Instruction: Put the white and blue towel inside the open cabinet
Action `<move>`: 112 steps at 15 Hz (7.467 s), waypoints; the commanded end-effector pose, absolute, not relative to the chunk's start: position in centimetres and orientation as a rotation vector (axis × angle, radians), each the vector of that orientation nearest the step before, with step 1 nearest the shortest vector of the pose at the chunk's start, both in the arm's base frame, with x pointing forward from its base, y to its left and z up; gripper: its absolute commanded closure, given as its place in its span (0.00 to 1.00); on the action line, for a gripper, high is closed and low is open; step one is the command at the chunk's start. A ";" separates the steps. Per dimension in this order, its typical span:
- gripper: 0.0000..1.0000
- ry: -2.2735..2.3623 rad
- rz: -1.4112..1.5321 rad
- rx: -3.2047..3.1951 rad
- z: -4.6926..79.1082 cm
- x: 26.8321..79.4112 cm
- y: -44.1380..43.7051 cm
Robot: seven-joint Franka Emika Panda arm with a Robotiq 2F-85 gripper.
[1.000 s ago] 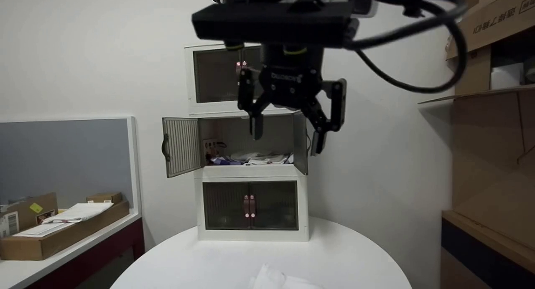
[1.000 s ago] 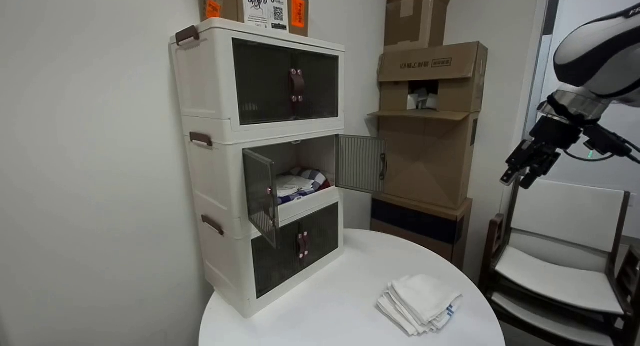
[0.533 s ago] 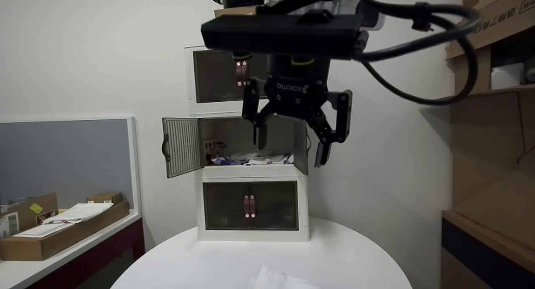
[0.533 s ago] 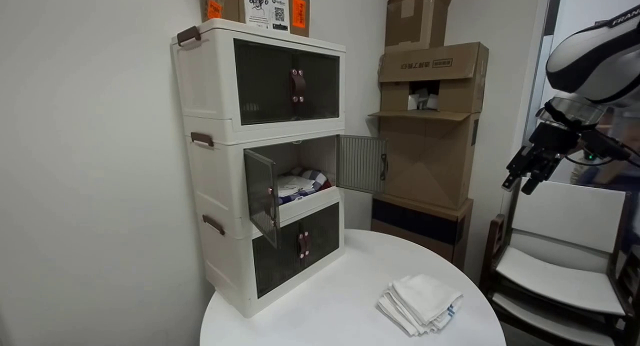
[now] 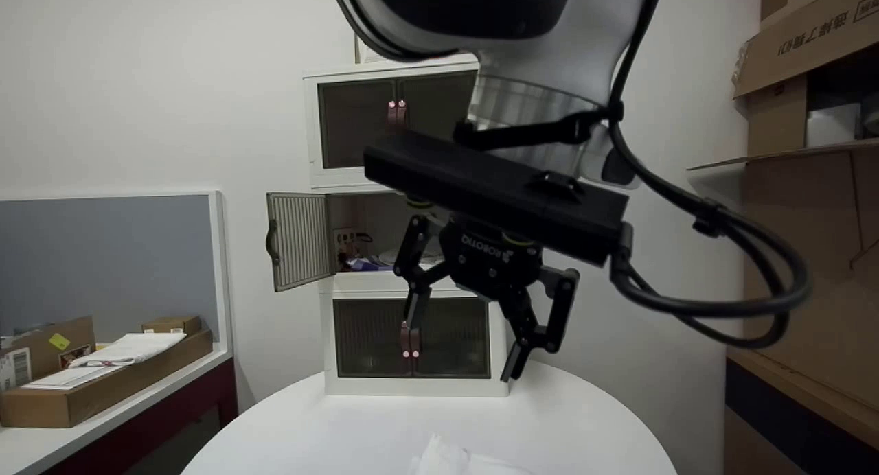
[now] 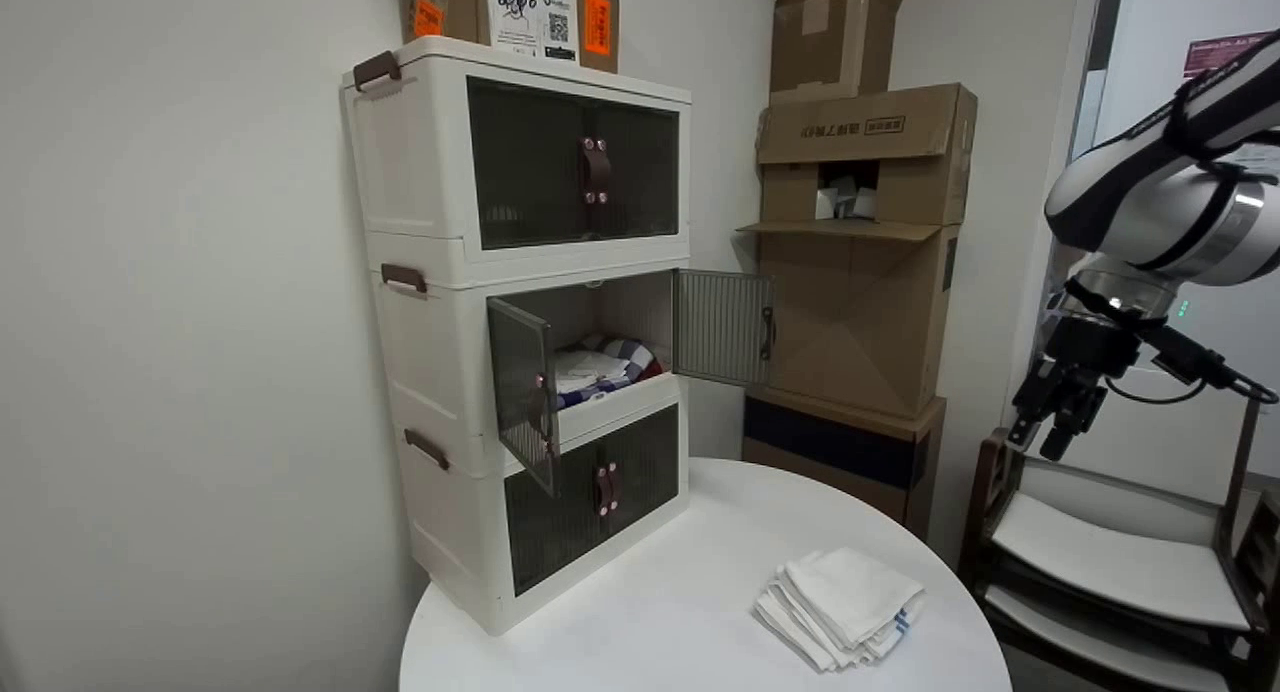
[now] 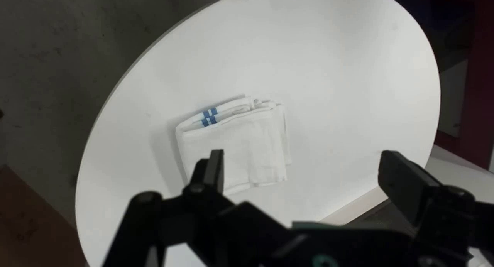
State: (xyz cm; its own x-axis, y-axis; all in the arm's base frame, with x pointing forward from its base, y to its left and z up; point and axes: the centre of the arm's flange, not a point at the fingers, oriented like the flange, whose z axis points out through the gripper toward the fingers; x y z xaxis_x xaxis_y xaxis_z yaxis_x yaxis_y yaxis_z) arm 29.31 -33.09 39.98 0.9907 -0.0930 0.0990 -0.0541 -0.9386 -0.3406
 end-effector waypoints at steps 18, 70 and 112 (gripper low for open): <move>0.00 0.188 -0.032 -2.820 24.5 39.7 -45.8; 0.88 -0.051 -0.136 -2.646 10.4 45.4 -36.3; 0.98 -0.211 -0.987 -2.286 41.0 64.5 -8.7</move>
State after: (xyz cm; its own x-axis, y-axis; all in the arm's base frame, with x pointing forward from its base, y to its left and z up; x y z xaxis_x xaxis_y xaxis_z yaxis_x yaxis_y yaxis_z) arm 63.25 -8.60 38.87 0.7452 -0.0626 0.6639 0.3123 -0.8469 -0.4304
